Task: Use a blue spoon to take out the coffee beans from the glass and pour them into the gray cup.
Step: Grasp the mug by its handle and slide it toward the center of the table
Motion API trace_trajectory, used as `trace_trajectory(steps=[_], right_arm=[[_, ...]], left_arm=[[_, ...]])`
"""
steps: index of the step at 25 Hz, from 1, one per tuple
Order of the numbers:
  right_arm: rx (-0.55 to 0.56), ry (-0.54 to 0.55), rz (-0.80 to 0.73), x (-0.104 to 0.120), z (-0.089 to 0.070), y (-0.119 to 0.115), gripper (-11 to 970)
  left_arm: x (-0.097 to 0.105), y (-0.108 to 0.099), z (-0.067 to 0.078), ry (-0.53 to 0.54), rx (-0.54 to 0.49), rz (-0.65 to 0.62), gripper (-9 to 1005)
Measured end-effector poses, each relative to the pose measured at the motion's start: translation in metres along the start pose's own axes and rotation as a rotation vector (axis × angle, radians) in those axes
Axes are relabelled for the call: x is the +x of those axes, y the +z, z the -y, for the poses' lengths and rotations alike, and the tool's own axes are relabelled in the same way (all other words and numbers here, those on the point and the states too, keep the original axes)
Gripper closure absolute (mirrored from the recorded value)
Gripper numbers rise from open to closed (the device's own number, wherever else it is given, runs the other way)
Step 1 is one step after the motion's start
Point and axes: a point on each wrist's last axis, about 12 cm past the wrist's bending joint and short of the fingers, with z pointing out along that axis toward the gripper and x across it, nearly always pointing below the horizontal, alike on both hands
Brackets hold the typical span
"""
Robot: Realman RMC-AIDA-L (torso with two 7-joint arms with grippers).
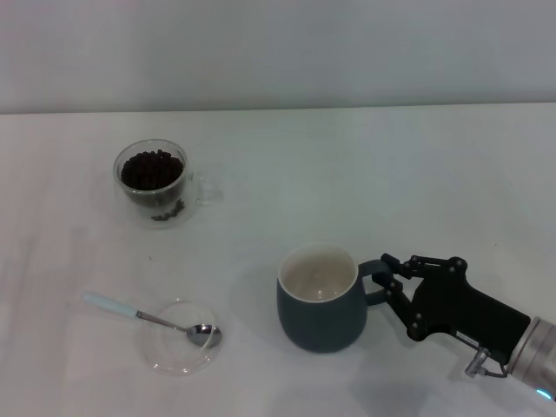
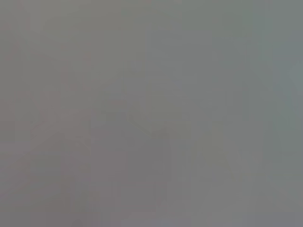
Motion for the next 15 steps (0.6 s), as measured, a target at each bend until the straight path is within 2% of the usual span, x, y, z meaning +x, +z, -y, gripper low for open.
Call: trace_trajectory(steps=[10,15], right_arm=[[-0.024,-0.018,-0.018,0.0013,-0.0031,0.0024,806],[-0.023,-0.020,-0.018,0.0014,-0.0027,0.0015,751]], left_arm=[[0.0002,-0.0003,0.0002,-0.001,0.001,-0.001,313],[0.0001,0.0000,0.0003,-0.001,0.001,-0.001,313]])
